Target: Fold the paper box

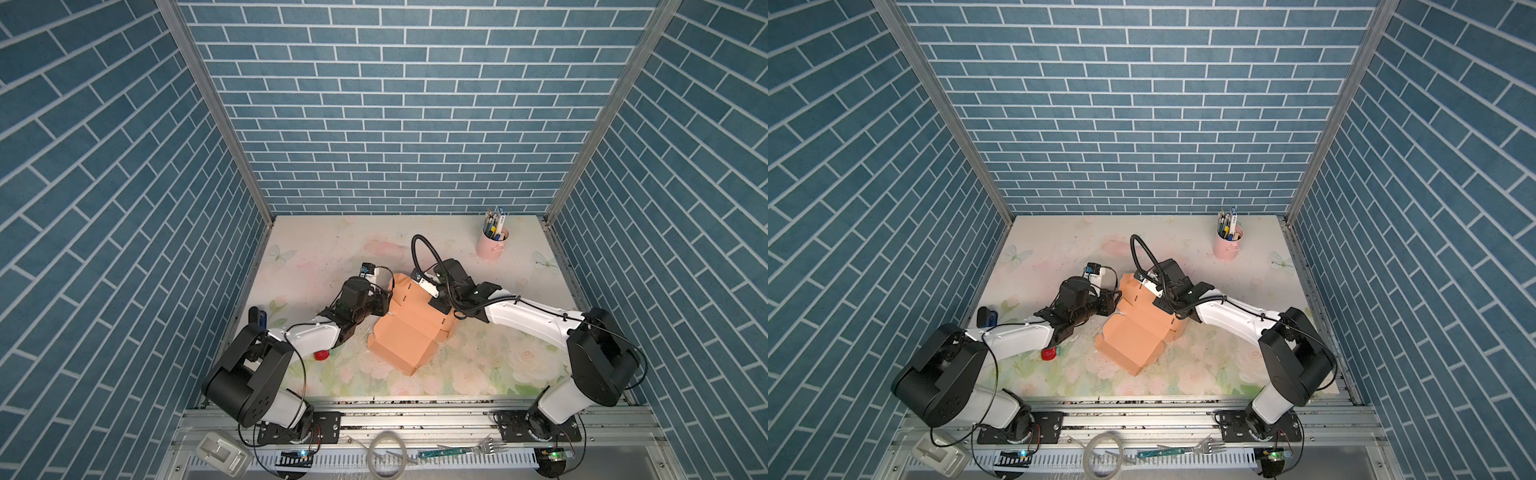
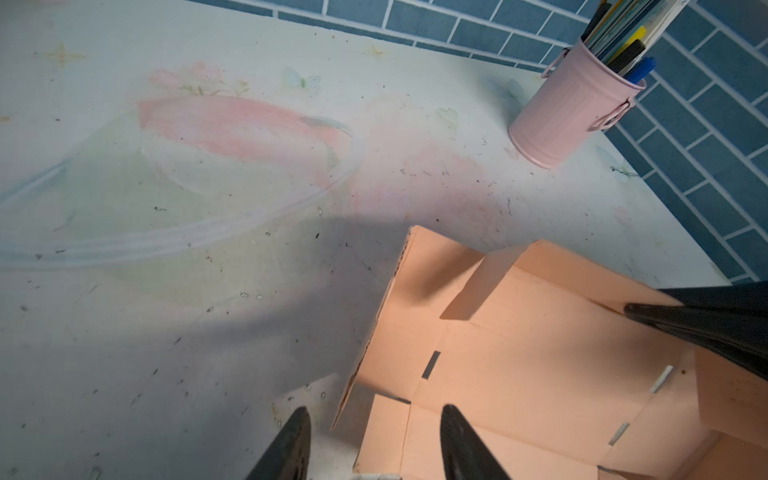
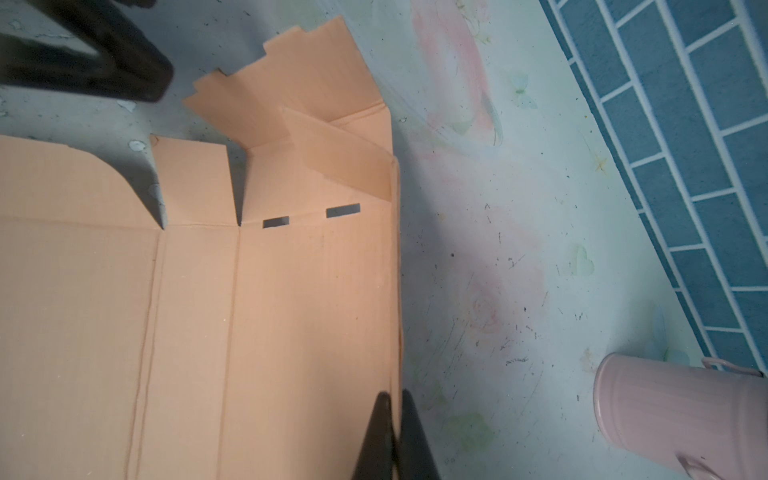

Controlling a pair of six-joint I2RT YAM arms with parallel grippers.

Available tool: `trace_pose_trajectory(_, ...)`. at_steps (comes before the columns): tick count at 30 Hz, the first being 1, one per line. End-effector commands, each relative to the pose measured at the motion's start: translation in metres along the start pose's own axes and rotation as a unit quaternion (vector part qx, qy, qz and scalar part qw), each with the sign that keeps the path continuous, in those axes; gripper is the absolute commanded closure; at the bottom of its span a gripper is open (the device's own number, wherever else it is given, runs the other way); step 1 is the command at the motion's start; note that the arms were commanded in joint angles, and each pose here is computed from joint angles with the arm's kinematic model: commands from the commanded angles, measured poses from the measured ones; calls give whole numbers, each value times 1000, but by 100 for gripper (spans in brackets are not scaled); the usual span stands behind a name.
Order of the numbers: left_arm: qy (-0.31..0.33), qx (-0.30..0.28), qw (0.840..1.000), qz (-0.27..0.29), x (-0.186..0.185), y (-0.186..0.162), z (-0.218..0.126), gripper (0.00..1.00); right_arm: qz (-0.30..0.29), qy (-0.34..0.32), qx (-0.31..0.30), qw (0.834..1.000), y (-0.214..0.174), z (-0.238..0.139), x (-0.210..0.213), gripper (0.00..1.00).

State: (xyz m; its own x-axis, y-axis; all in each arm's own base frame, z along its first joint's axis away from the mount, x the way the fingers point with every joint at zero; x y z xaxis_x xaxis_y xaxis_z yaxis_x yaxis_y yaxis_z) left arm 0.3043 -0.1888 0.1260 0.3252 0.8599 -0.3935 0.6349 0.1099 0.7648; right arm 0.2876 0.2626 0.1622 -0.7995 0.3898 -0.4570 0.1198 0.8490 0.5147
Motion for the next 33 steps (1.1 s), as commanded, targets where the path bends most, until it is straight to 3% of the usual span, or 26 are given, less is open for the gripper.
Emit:
trace_pose_trajectory(1, -14, 0, 1000, 19, -1, -2, 12, 50, -20, -15, -10, 1000, 8, -8, -5, 95)
trace_pose_trajectory(5, -4, -2, 999, 34, 1, 1, 22, 54, -23, -12, -9, 1000, 7, -9, -5, 95)
trace_pose_trajectory(11, -15, -6, 999, 51, -3, 7, 31, 69, -23, -11, -8, 1000, 4, -8, -3, 95)
trace_pose_trajectory(20, -31, -14, 998, 53, -9, 12, 33, 99, -22, -15, -10, 1000, 7, -3, -4, 95)
trace_pose_trajectory(33, -27, -48, 997, 46, -22, 20, -3, 100, -48, -41, 3, 998, 8, -2, -12, 95)
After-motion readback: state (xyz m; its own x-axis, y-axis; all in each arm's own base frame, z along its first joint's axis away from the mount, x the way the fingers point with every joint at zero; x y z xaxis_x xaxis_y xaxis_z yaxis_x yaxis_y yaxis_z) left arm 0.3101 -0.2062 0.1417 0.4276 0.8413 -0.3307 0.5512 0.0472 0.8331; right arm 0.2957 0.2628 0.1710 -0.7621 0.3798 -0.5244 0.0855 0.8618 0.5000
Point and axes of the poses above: each gripper's point midway between its finger pads, its own z axis out along the fingers, its own x axis along the line the jaws close on, y = z × x, the point moved 6 cm from there along -z, back along the fingers, and after that the axes turned 4 degrees about -z, right-handed, at the moved point
